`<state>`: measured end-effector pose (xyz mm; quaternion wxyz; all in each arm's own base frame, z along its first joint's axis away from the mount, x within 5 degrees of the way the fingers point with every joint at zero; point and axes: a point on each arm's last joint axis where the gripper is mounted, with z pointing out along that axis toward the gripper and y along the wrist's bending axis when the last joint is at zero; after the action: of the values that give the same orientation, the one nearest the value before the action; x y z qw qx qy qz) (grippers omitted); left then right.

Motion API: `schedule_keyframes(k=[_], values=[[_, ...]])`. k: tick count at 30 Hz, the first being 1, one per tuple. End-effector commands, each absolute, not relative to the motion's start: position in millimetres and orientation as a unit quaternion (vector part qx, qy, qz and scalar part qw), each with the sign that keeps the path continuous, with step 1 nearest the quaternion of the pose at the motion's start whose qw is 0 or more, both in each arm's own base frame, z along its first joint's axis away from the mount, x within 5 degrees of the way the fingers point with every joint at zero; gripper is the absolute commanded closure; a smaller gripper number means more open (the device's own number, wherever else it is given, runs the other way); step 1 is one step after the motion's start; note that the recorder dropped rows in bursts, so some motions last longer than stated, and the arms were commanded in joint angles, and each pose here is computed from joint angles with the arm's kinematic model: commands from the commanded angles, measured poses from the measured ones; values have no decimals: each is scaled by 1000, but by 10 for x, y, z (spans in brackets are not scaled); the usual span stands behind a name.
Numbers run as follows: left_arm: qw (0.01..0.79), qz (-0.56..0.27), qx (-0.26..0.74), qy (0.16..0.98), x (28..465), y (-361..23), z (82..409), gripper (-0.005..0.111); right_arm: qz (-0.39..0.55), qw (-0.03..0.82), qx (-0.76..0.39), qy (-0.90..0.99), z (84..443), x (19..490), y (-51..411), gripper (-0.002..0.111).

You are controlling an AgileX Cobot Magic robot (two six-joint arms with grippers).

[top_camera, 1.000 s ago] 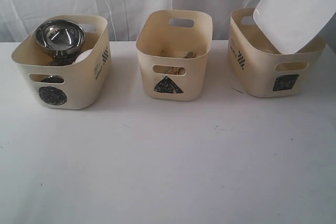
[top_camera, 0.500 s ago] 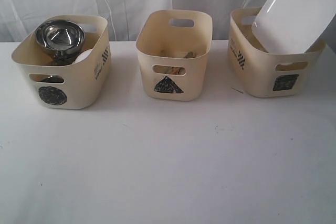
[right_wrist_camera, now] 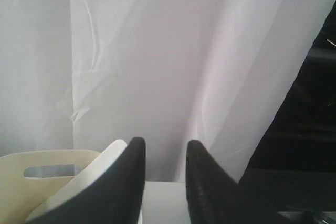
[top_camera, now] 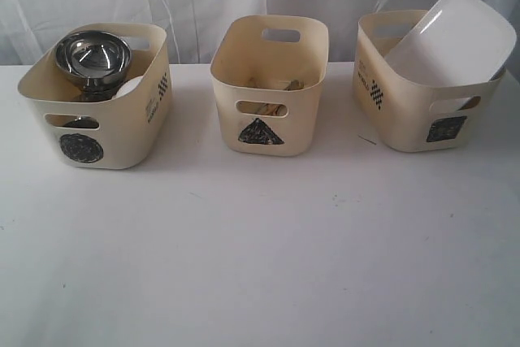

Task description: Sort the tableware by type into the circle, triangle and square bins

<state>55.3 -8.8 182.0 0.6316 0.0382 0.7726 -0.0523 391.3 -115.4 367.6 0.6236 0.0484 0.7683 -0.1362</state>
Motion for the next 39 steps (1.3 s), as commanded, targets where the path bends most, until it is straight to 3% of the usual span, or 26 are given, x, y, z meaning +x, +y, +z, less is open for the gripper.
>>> schedule_keyframes(k=[1, 8, 21, 32, 39], values=[[630, -56, 38, 774, 550, -91, 1804, 70, -116, 637, 59, 760, 3939, 3733, -1073, 84], [630, -56, 38, 774, 550, -91, 1804, 70, -108, 647, 64, 752, 4117, 3248, -924, 108], [630, -56, 38, 774, 550, -91, 1804, 70, -114, 692, 49, 711, 3913, 1867, -450, 108], [630, -56, 38, 774, 550, -91, 1804, 70, -63, 666, 14, 743, 3116, 880, -98, 108], [630, -56, 38, 774, 550, -91, 1804, 70, -4, 632, 22, 775, 2838, 493, 44, 108]])
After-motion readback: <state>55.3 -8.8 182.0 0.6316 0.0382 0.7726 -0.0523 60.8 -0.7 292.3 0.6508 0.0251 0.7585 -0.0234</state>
